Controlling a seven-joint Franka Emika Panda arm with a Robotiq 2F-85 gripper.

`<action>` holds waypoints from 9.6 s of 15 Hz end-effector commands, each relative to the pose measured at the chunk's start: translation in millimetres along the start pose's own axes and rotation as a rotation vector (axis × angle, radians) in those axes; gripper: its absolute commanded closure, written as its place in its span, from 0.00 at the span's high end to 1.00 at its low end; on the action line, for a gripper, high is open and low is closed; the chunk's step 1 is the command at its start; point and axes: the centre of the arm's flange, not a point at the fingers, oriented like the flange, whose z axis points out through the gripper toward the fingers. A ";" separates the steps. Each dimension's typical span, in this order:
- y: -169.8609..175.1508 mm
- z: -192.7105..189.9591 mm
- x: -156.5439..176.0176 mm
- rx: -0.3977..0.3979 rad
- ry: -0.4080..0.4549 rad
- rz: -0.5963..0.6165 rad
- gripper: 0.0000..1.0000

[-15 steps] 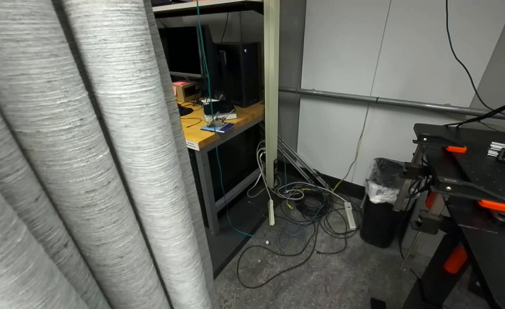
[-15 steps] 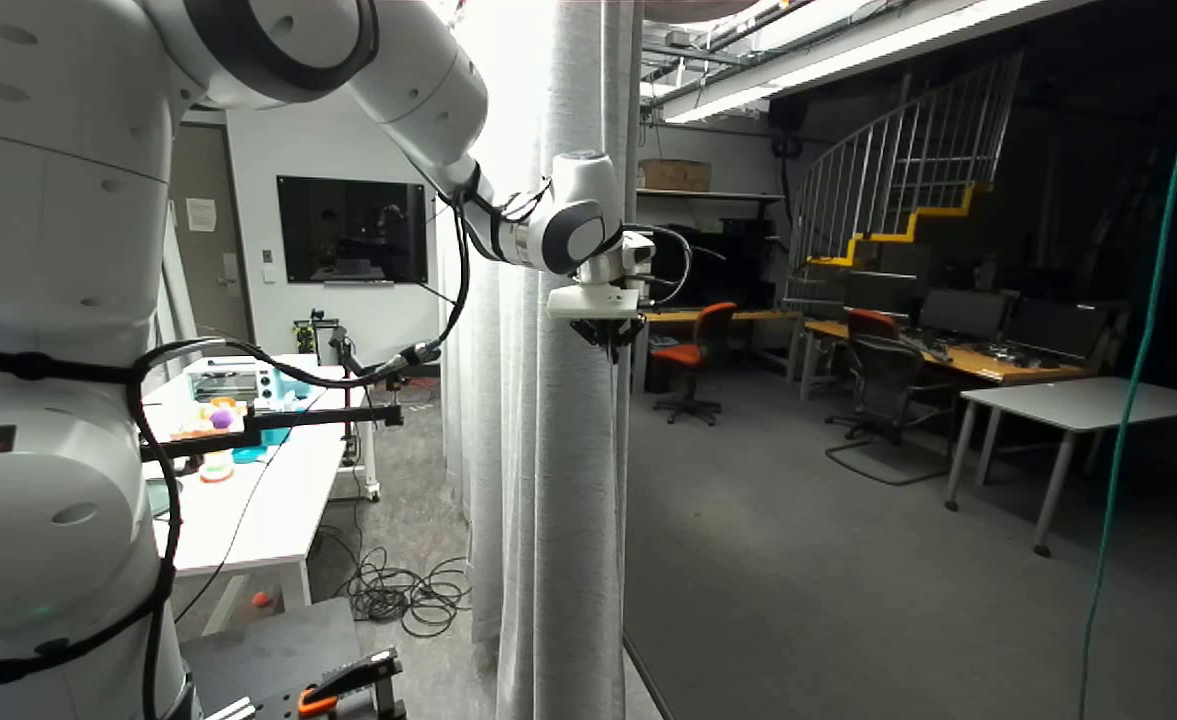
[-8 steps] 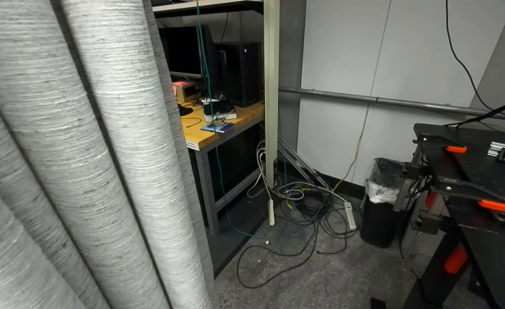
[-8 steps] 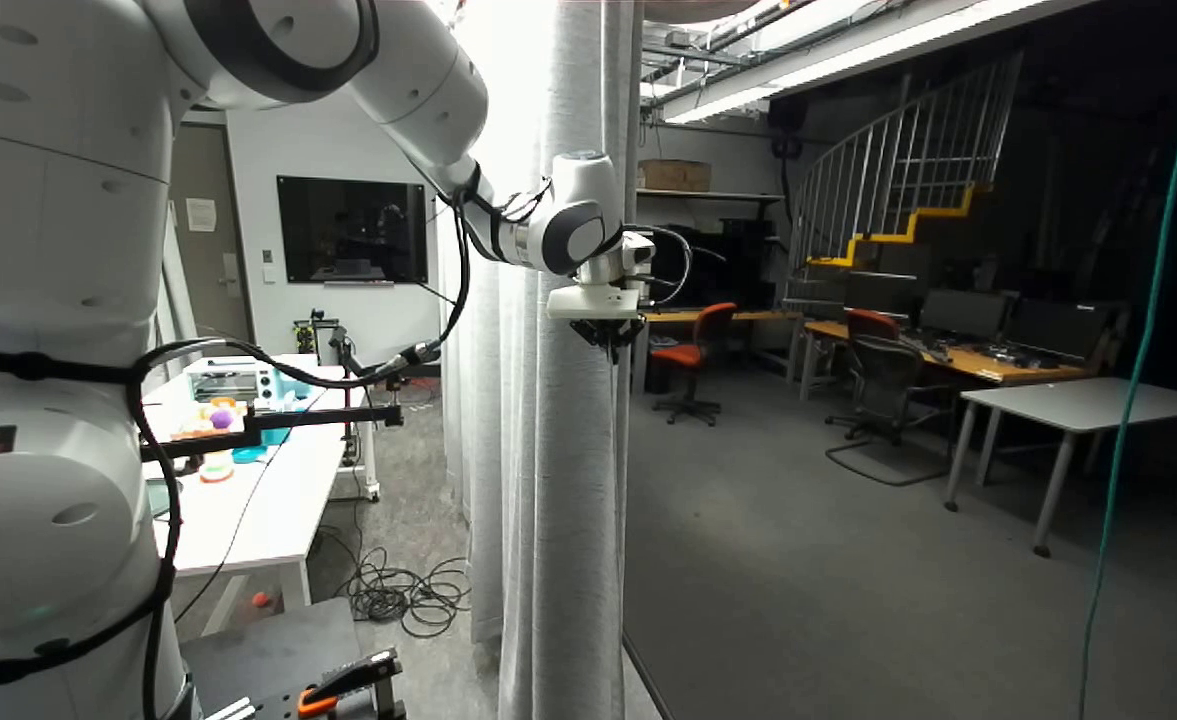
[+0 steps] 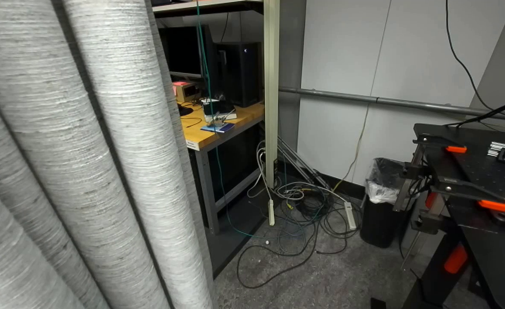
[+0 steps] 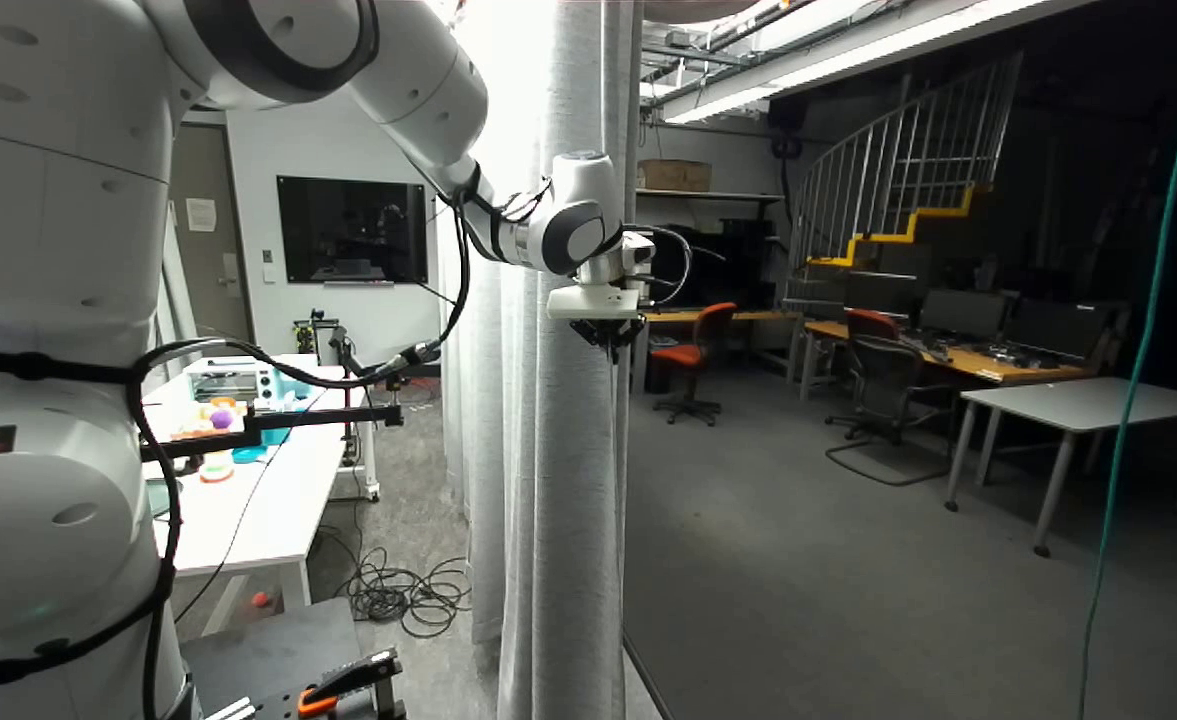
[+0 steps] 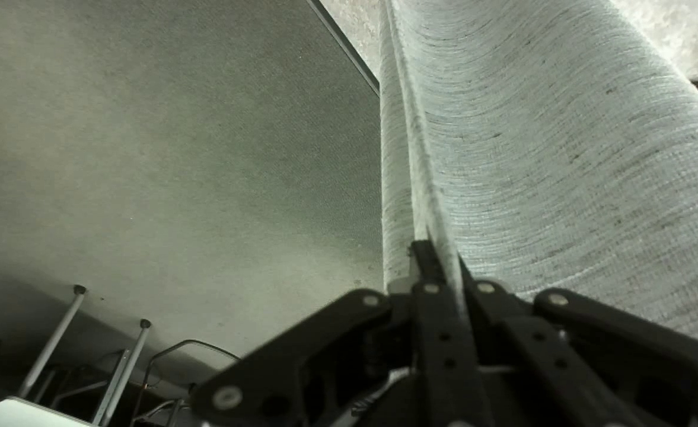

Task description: Draw the curtain

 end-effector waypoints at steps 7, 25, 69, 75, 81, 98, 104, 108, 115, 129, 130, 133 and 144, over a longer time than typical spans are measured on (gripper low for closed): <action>0.0 0.0 0.0 0.000 0.000 0.000 0.01; 59.3 -29.2 -94.8 -0.162 0.038 0.308 0.01; 126.2 -261.4 -581.4 -0.730 0.022 1.450 0.01; 128.8 -244.7 -572.6 -0.684 0.065 1.374 0.01; 149.6 -170.5 -442.4 -0.472 0.096 1.086 0.01; 82.8 -60.7 -230.9 -0.026 0.198 0.894 0.01; 73.9 -55.7 -212.3 0.051 0.172 0.895 0.01; 74.7 -54.9 -209.2 0.070 0.161 0.906 0.01; 77.4 -70.9 -203.7 0.044 0.216 0.904 0.03; 77.1 -70.8 -203.4 0.044 0.216 0.903 0.03; 77.1 -70.8 -203.4 0.044 0.216 0.903 0.03; 77.1 -70.8 -203.4 0.044 0.216 0.903 0.03; 75.7 -73.4 -212.8 -0.055 0.156 0.891 0.95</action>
